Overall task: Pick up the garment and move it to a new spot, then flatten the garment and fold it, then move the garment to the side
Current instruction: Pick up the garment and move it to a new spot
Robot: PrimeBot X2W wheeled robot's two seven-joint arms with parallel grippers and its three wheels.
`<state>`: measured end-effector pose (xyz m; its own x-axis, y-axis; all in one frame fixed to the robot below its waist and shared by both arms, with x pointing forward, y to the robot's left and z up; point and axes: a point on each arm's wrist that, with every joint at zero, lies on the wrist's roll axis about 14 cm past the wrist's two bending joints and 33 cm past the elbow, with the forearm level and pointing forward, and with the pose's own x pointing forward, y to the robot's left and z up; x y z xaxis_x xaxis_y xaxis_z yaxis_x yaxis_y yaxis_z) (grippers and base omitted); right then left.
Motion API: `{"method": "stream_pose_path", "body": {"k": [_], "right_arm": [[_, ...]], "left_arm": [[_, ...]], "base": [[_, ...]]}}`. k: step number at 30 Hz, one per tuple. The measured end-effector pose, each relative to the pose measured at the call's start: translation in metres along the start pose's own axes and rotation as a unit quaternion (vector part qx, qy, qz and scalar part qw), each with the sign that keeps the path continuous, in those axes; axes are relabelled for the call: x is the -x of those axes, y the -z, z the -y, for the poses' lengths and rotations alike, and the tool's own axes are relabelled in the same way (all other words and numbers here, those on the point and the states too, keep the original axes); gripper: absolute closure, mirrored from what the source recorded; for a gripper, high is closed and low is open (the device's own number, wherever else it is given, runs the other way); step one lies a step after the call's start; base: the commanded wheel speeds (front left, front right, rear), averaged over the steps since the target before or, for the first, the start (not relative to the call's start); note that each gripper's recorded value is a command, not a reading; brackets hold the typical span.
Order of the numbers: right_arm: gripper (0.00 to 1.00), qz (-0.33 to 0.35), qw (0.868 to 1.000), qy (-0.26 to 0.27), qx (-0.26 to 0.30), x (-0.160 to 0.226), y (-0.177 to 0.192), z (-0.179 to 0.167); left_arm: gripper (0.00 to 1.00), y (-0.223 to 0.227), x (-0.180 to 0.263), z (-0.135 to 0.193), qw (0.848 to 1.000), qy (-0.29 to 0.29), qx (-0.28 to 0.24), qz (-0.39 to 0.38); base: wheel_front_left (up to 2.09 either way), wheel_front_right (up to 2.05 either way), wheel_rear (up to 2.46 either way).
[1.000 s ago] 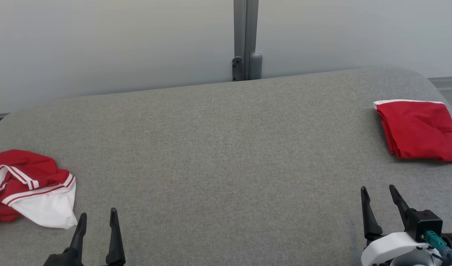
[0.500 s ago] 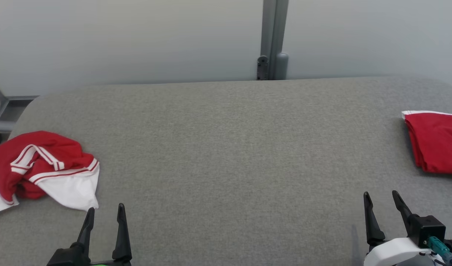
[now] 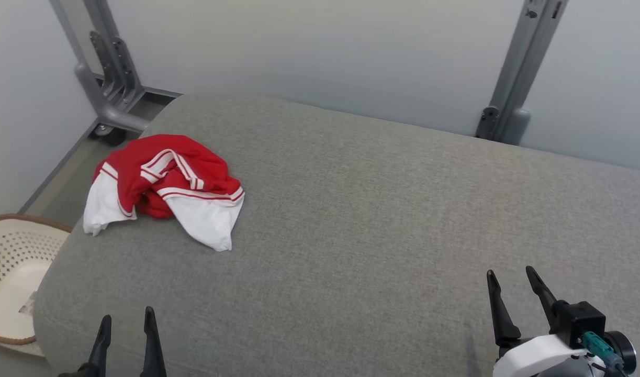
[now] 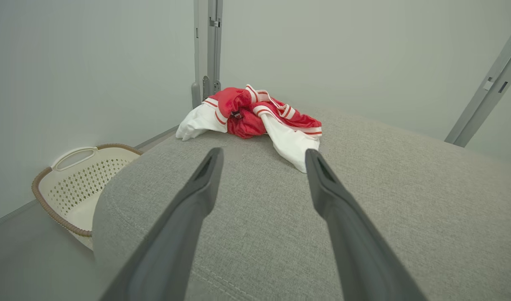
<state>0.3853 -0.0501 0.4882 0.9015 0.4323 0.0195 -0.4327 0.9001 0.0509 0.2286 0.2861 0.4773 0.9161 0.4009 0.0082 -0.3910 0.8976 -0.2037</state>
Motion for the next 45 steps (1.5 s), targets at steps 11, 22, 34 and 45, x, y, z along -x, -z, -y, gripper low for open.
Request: {"method": "stream_pose_path", "body": {"k": [11, 22, 34, 45], "right_arm": [[0.00, 0.001, 1.000, -0.019, 0.016, -0.017, 0.001, -0.005], [0.00, 0.026, 0.998, -0.017, 0.051, -0.074, 0.000, 0.047], [0.00, -0.047, 0.999, 0.027, 0.002, -0.085, 0.085, 0.089], [0.00, -0.070, 0.994, 0.083, -0.018, -0.052, 0.091, 0.106]], "left_arm": [[0.00, -0.010, -0.025, 0.020, 0.999, 0.031, 0.022, 0.014], [0.00, 0.005, -0.165, 0.063, 0.991, 0.076, -0.013, -0.111], [0.14, 0.130, -0.224, 0.018, 0.944, -0.048, -0.040, -0.323], [1.00, 0.138, -0.247, 0.065, 0.954, 0.040, -0.043, -0.293]], "base": [[0.00, 0.00, 0.00], [0.00, 0.00, 0.00], [0.00, 0.00, 0.00], [0.00, 0.00, 0.00]]}}
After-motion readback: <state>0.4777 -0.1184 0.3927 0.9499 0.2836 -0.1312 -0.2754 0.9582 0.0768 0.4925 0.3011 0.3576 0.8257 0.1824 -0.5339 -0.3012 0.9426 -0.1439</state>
